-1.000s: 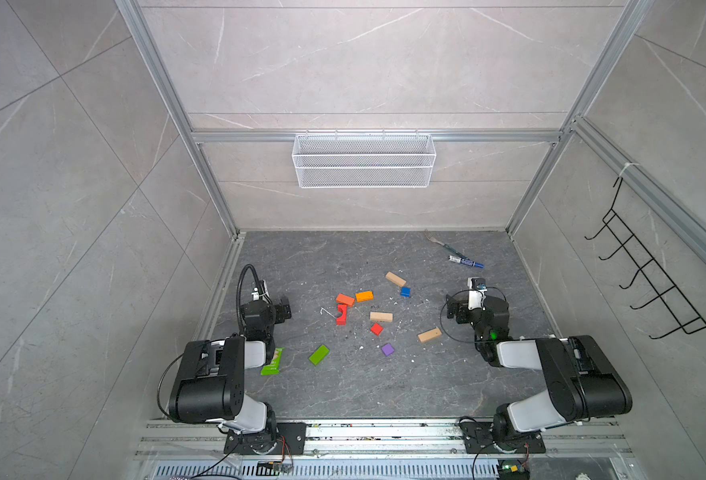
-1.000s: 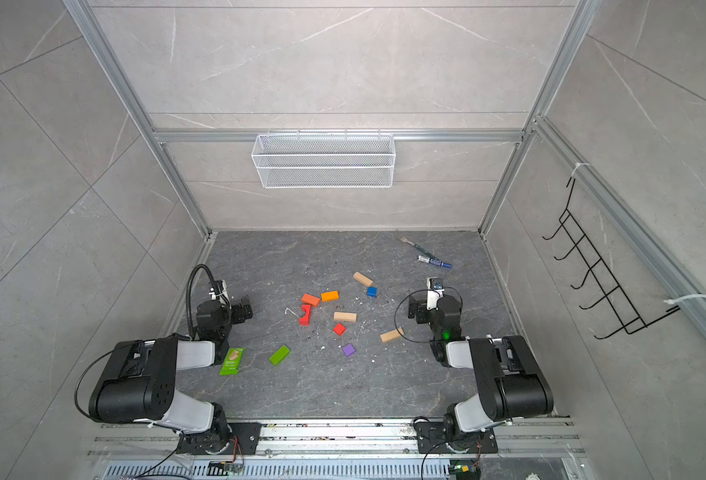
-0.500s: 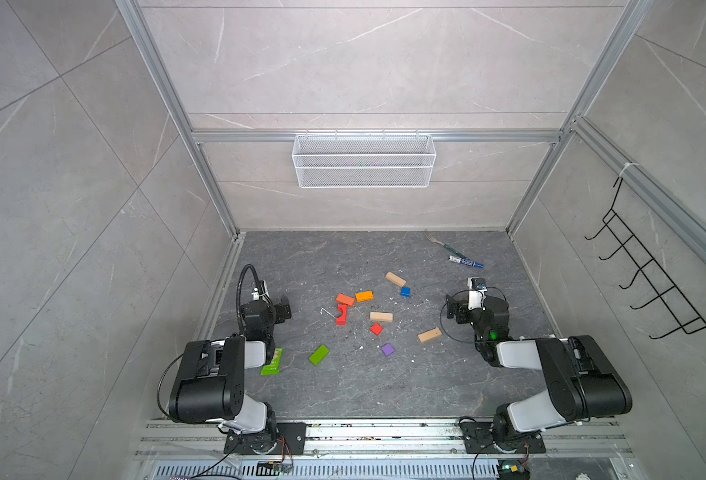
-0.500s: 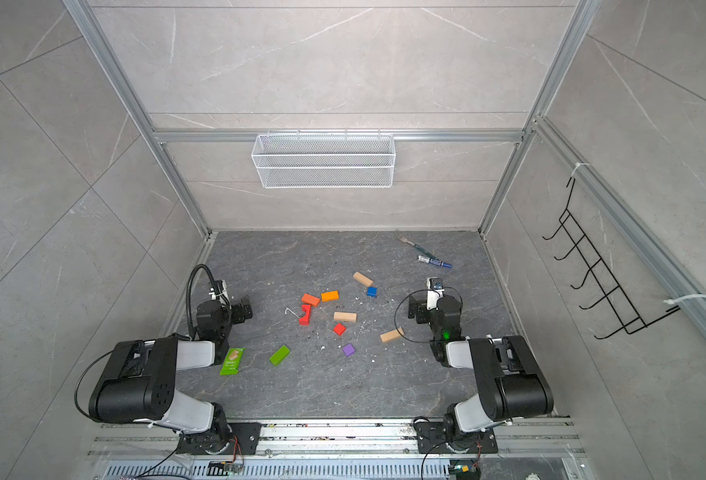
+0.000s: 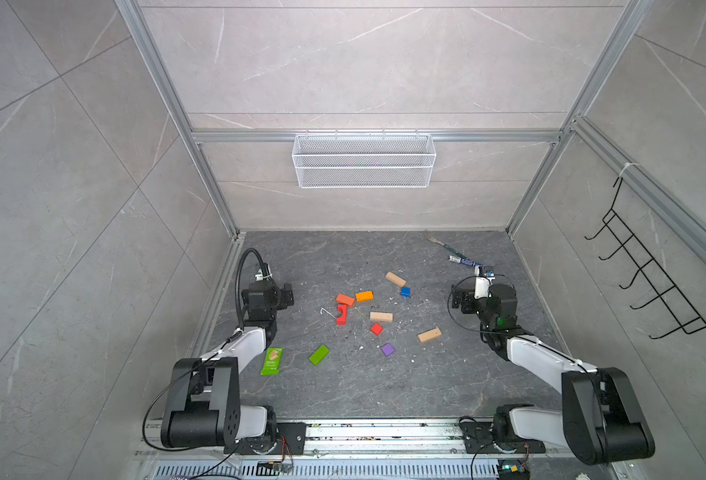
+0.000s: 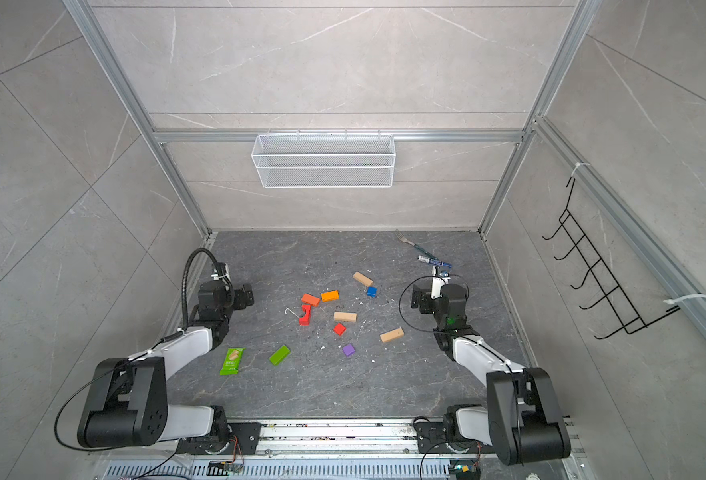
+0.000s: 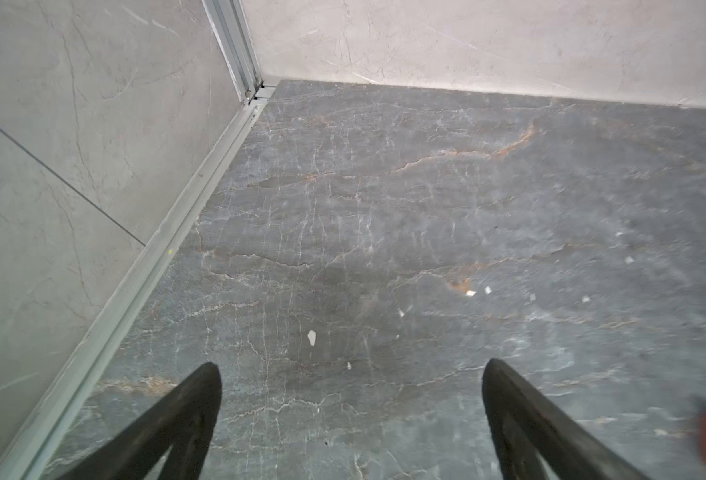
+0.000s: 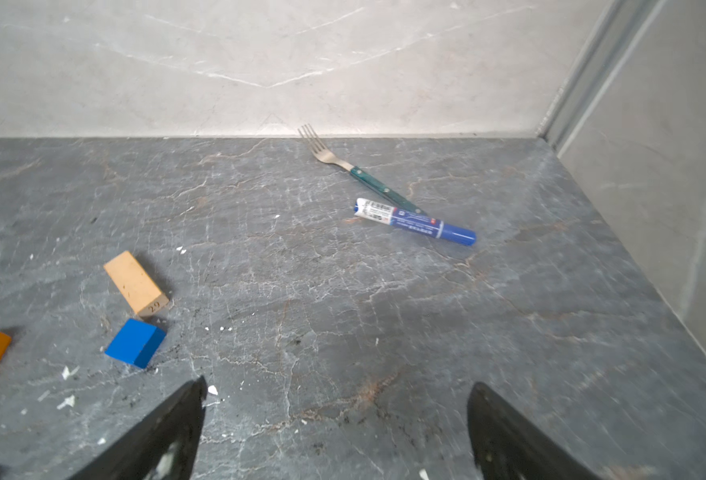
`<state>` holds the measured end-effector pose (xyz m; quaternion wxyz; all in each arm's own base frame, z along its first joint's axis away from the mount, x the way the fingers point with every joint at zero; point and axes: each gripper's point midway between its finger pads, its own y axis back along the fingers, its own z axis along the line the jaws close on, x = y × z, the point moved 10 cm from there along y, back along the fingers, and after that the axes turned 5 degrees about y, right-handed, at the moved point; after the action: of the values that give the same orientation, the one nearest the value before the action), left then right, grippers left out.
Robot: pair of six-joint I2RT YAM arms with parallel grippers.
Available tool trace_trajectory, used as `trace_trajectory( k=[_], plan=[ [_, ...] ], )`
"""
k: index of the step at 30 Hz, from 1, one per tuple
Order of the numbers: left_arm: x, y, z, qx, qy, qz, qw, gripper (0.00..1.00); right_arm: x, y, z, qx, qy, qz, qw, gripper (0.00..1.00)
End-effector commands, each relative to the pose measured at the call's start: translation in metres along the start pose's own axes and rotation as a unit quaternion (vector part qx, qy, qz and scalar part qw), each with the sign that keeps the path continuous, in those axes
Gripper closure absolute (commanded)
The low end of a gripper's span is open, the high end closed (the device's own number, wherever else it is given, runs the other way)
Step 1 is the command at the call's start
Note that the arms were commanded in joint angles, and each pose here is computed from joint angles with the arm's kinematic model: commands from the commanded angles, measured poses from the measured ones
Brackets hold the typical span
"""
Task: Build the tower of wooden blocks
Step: 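Reach the left gripper toward the natural wood bar while the right arm rises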
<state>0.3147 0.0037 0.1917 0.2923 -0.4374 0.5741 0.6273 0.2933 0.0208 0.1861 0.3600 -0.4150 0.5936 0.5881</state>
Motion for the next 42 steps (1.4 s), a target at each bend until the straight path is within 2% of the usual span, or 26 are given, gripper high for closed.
trace_trajectory(
  k=[1, 8, 14, 16, 19, 23, 25, 30, 34, 36, 39, 42],
  plan=[
    [-0.022, 0.02, -0.004, -0.013, 0.033, 0.076, 0.997, 0.01, -0.005, 0.014, -0.003, 0.032, -0.036, 0.07, 0.996, 0.01],
    [-0.056, 0.048, -0.04, 0.054, 0.068, 0.186, 0.979, 0.02, -0.037, 0.032, 0.007, 0.018, -0.073, 0.148, 0.986, 0.01],
    [-0.077, 0.074, -0.093, 0.107, 0.024, 0.226, 0.968, 0.0, -0.059, 0.043, 0.015, 0.005, -0.111, 0.215, 0.97, 0.01],
    [-0.08, 0.076, -0.105, 0.118, 0.026, 0.248, 0.961, 0.0, -0.06, 0.046, 0.015, 0.005, -0.126, 0.205, 0.971, 0.01],
    [-0.083, 0.078, -0.119, 0.13, 0.035, 0.285, 0.949, 0.01, -0.061, 0.046, 0.02, -0.03, -0.137, 0.184, 0.973, 0.01],
    [-0.079, 0.088, -0.139, 0.145, 0.026, 0.295, 0.944, 0.0, -0.065, 0.034, 0.026, -0.05, -0.144, 0.243, 0.958, 0.01],
    [-0.075, 0.091, -0.146, 0.138, 0.042, 0.302, 0.942, 0.01, -0.058, 0.03, 0.029, -0.064, -0.149, 0.261, 0.952, 0.01],
    [-0.058, 0.094, -0.169, 0.178, 0.047, 0.362, 0.914, 0.01, -0.05, 0.039, 0.023, -0.034, -0.172, 0.22, 0.96, 0.01],
    [-0.05, 0.098, -0.188, 0.187, 0.025, 0.356, 0.915, 0.01, -0.054, 0.045, 0.023, -0.035, -0.167, 0.221, 0.96, 0.01],
    [-0.045, 0.097, -0.197, 0.187, 0.013, 0.358, 0.915, 0.05, -0.053, 0.047, 0.023, -0.037, -0.16, 0.224, 0.961, 0.01],
    [-0.035, 0.092, -0.214, 0.181, -0.004, 0.37, 0.911, 0.1, -0.051, 0.049, 0.024, -0.039, -0.158, 0.218, 0.962, 0.01],
    [-0.022, 0.084, -0.233, 0.18, -0.025, 0.388, 0.904, 0.1, -0.053, 0.049, 0.025, -0.048, -0.163, 0.22, 0.961, 0.01]
  ],
)
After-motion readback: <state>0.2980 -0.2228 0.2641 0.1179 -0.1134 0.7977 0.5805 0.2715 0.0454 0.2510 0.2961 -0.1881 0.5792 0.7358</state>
